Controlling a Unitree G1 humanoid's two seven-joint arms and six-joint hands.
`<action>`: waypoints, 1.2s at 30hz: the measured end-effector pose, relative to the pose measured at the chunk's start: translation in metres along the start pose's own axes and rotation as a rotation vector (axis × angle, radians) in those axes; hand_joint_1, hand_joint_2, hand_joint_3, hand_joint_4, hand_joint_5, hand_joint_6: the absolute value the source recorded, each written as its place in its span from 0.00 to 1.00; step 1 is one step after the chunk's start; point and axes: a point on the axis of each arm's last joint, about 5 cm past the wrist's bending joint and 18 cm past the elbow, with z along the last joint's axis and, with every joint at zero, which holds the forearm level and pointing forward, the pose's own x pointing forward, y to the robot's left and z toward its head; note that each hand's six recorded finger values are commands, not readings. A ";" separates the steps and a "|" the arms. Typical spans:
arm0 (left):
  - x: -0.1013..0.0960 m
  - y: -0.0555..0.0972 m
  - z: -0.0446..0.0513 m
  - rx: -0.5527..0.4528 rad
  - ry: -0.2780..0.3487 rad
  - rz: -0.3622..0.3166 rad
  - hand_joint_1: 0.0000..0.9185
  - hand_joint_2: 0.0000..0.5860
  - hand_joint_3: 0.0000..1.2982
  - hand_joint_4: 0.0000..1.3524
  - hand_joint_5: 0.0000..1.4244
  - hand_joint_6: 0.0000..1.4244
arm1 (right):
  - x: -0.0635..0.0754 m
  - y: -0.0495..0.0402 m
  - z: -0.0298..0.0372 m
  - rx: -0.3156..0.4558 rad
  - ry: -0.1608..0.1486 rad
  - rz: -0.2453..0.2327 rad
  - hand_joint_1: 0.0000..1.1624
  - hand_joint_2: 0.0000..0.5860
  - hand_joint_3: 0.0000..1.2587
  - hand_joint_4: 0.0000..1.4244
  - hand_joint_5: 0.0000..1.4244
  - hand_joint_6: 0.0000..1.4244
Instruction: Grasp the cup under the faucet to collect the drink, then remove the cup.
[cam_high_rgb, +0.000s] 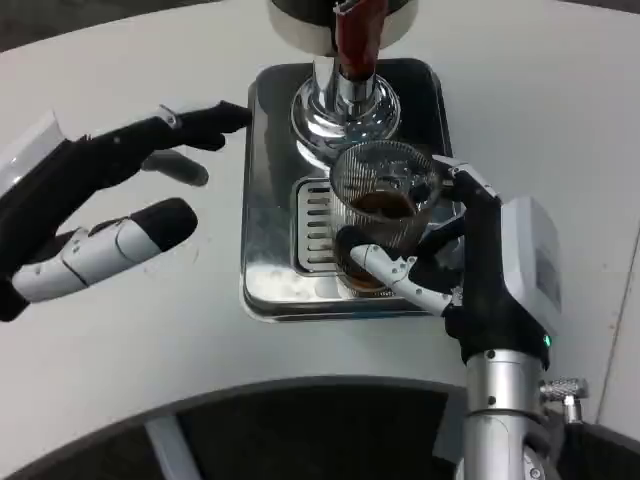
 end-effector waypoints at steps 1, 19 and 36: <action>-0.001 0.000 -0.0002 0.001 0.003 -0.002 0.00 0.21 0.19 0.14 0.15 0.25 | 0.000 -0.0001 -0.0001 0.000 0.000 0.000 0.67 0.44 0.48 0.50 0.60 0.78; -0.014 -0.011 -0.0023 0.084 0.059 -0.074 0.00 0.21 0.19 0.14 0.14 0.24 | 0.003 -0.0069 -0.0058 -0.034 -0.028 0.015 0.71 0.41 0.50 0.52 0.64 0.81; -0.024 -0.019 -0.0052 0.088 0.097 -0.085 0.00 0.21 0.19 0.14 0.14 0.24 | 0.005 -0.0152 -0.0066 -0.038 -0.032 0.022 0.81 0.32 0.53 0.52 0.65 0.84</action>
